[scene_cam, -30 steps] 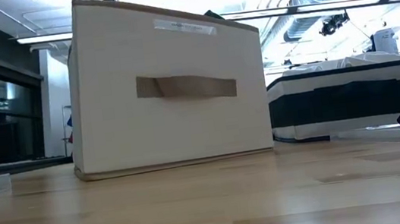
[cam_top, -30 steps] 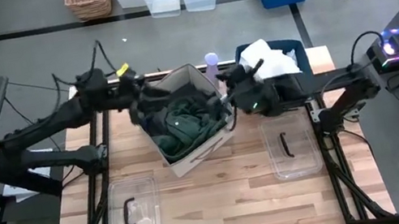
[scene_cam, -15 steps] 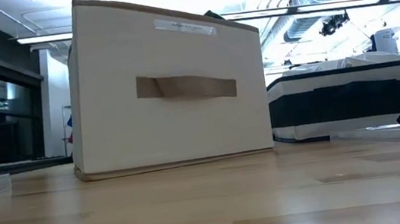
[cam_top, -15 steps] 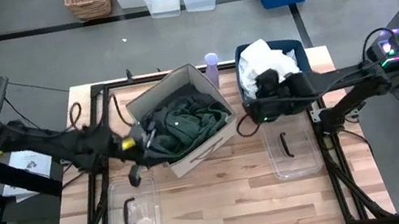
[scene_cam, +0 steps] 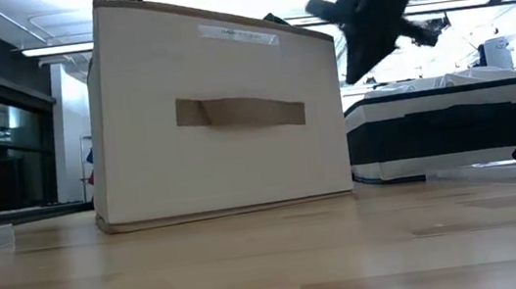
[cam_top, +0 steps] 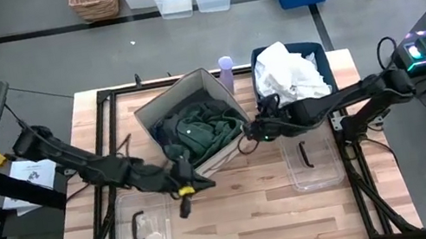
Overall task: Sort clothes
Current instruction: Move the laundry organizer to the top left
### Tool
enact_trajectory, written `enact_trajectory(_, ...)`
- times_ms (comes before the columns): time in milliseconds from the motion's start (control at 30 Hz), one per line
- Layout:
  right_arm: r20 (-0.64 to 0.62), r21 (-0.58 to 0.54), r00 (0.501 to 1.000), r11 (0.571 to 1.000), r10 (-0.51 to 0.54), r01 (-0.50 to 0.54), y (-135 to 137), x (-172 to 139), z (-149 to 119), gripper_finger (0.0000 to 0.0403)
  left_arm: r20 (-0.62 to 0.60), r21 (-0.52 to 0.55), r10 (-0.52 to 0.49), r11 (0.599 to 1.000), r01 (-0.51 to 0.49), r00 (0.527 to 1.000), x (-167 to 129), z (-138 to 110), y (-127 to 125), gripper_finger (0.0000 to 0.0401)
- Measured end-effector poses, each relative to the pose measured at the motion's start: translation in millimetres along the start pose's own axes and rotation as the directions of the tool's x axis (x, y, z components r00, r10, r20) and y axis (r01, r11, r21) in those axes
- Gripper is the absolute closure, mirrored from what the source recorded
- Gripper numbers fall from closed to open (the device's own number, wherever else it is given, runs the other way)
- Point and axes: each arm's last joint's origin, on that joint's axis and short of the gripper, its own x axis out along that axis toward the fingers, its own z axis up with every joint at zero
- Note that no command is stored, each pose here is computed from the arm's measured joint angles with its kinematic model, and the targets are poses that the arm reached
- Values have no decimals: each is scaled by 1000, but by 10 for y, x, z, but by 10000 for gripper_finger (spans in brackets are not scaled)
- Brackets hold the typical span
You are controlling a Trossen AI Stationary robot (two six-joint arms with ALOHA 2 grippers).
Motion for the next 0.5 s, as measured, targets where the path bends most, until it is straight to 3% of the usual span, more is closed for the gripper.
enact_trajectory(233, 109, 65, 970, 973, 215, -223, 293, 133, 48, 402, -163, -37, 51, 998, -58, 985, 147, -259, -27, 401)
enact_trajectory(400, 136, 103, 938, 937, 320, -335, 455, 204, 47, 403, -272, -8, 222, 972, -233, 936, 19, -385, 150, 401)
enact_trajectory(500, 140, 94, 926, 926, 351, -366, 486, 173, 42, 403, -297, 47, 357, 932, -360, 886, -122, -424, 280, 401)
